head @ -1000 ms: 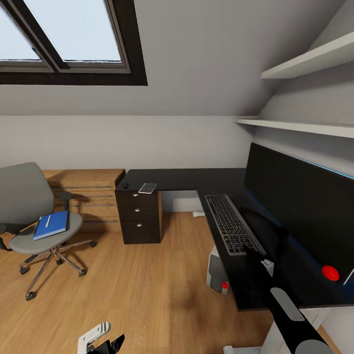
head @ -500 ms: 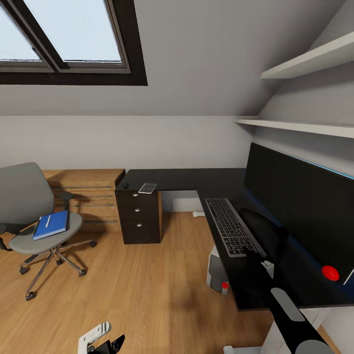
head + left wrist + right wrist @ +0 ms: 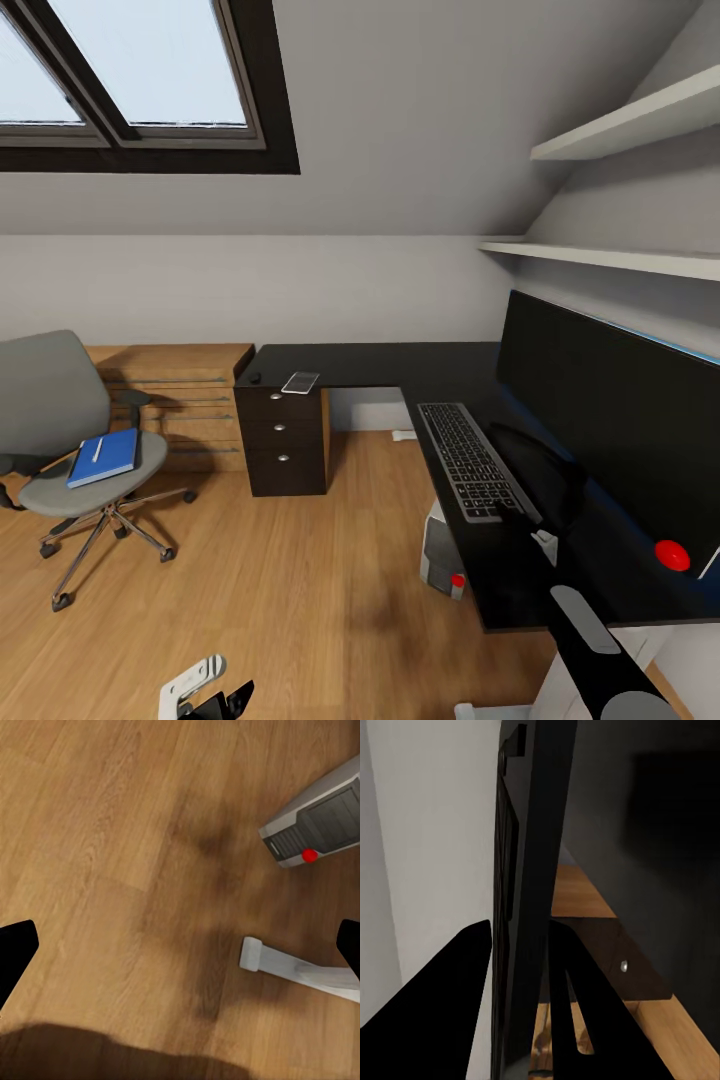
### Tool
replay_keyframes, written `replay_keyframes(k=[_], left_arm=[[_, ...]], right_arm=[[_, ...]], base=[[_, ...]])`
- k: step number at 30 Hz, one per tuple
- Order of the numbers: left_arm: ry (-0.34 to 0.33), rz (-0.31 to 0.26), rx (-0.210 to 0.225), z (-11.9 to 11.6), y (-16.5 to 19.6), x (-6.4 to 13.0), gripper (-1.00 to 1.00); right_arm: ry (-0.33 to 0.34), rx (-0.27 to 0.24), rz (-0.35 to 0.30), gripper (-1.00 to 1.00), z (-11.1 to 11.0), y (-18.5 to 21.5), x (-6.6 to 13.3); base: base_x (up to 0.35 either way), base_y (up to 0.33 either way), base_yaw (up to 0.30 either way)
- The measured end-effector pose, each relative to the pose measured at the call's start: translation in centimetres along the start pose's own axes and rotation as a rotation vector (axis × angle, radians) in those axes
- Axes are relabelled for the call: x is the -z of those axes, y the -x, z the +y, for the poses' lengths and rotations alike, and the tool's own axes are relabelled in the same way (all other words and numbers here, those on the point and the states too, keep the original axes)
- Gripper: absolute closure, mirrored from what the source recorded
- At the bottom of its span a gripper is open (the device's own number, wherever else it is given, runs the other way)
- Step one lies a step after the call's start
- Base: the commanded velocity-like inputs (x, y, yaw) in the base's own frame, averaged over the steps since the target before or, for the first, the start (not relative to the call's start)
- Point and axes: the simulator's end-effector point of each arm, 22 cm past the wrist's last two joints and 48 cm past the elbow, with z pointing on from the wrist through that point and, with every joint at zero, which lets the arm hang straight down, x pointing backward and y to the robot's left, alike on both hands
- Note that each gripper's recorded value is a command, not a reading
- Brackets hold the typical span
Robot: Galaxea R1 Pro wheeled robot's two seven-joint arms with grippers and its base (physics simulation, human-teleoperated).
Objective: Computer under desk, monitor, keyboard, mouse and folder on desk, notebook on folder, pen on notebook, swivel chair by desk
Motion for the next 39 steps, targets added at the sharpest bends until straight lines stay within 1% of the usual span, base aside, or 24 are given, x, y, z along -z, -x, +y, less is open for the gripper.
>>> replay_keyframes(k=[3,8,13,17,19,21,23,24,25,36,39], left_arm=[[0.000,-0.001,0.000,0.0,0.0,0.0,-1.00],[-0.001,0.000,0.001,0.0,0.0,0.0,-1.00],[-0.001,0.000,0.000,0.0,0.0,0.0,-1.00],[-0.001,-0.001,0.001,0.0,0.0,0.0,-1.00],[-0.001,-0.001,0.001,0.0,0.0,0.0,-1.00],[-0.001,-0.001,0.000,0.0,0.0,0.0,-1.00],[-0.001,-0.001,0.000,0.0,0.0,0.0,-1.00],[-0.001,-0.001,0.000,0.0,0.0,0.0,-1.00],[-0.001,-0.001,0.000,0.0,0.0,0.0,-1.00],[-0.001,-0.001,0.000,0.0,0.0,0.0,-1.00],[0.000,-0.001,0.001,0.0,0.0,0.0,-1.00]], right_arm=[[-0.002,0.000,-0.001,1.00,-0.1,0.0,0.0],[-0.004,0.000,-0.001,1.00,-0.2,0.0,0.0],[-0.005,0.002,-0.001,1.00,-0.2,0.0,0.0],[-0.006,0.009,-0.021,1.00,-0.2,0.4,0.0],[-0.008,0.019,-0.038,1.00,-0.2,0.8,0.0],[-0.012,0.043,-0.043,1.00,-0.3,0.8,0.0],[-0.017,0.076,-0.037,1.00,-0.4,0.7,0.0],[-0.020,0.117,-0.055,1.00,-0.4,1.1,0.0],[-0.020,0.124,-0.060,1.00,-0.4,1.1,0.0],[-0.020,0.129,-0.064,1.00,-0.4,1.2,0.0],[-0.020,0.129,-0.064,1.00,-0.4,1.2,0.0]], base=[[-0.039,-0.015,0.000],[-0.195,-0.084,0.000],[-0.041,-0.014,0.000],[-0.005,-0.002,0.000],[-0.002,-0.001,0.000],[0.000,0.000,0.000],[0.000,0.000,0.000],[0.000,0.000,0.000],[0.000,0.000,0.000],[0.000,0.002,0.000],[0.000,0.150,0.000]])
